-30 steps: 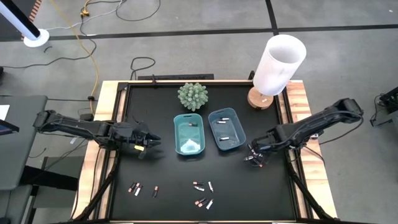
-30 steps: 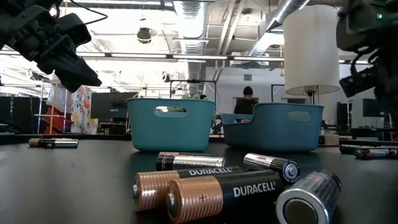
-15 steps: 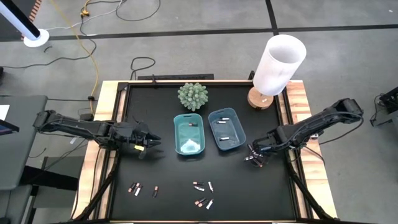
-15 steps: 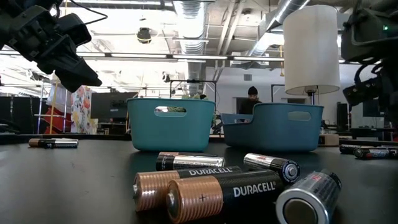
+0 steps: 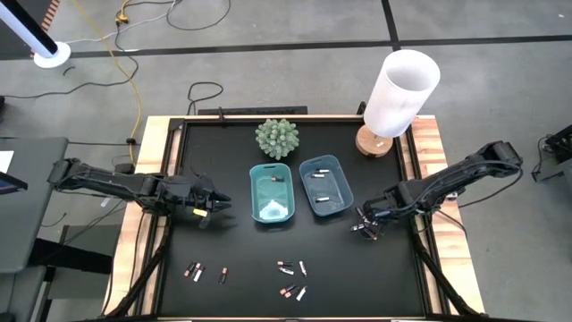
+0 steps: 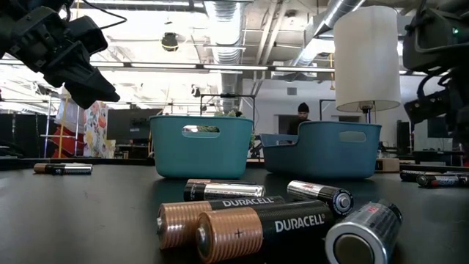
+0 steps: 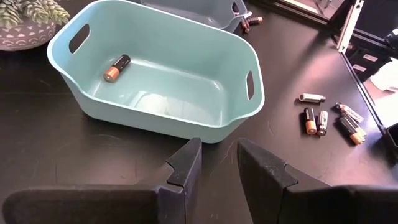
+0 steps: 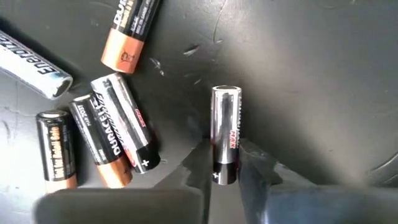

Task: Sort batteries
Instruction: Put the white battery into the blue bin

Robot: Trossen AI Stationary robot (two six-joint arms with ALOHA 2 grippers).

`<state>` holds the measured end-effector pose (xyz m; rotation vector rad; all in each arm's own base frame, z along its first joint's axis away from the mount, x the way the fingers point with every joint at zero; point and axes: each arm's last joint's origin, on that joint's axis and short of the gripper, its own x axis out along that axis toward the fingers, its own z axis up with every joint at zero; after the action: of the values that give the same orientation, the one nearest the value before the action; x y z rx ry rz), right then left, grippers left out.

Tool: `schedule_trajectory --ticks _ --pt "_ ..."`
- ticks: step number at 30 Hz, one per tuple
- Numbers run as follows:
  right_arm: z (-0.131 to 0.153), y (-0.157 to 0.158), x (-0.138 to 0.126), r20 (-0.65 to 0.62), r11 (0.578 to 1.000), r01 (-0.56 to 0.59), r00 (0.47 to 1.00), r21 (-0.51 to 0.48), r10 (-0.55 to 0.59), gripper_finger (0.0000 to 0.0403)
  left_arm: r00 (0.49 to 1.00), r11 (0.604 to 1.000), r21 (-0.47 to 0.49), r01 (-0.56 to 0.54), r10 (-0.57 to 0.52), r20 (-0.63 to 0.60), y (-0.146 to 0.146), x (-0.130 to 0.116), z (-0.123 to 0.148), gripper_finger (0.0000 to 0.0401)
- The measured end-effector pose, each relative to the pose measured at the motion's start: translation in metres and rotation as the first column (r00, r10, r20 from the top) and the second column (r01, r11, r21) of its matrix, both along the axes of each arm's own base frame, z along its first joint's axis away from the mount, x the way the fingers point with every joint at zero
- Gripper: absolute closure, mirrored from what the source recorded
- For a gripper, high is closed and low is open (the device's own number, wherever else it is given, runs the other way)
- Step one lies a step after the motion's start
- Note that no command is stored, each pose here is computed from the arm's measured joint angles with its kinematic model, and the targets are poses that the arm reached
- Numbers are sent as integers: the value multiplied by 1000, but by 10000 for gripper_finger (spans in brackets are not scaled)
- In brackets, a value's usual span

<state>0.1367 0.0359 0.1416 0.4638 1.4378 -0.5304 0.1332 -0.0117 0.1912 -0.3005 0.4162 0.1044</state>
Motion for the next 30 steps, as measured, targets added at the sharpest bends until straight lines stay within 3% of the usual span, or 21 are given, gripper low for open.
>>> schedule_trajectory --ticks 5,8,14,23,30 --pt "1 0 1 9 1000 12 1000 4 -12 387 1000 1000 9 4 -4 -1 0 0 0 304" --pt "1 0 1 12 998 57 998 7 -57 391 1000 1000 23 10 -10 -4 0 0 0 304" --pt "16 3 5 2 997 72 997 -17 -72 390 997 985 157 74 -70 -27 0 -1 -1 304" --pt "73 8 19 48 993 50 998 -107 -45 391 996 981 176 84 -79 -32 0 -1 -2 304" --pt "129 0 31 170 973 123 981 -196 -90 391 995 975 199 95 -90 -36 0 -1 -2 304"
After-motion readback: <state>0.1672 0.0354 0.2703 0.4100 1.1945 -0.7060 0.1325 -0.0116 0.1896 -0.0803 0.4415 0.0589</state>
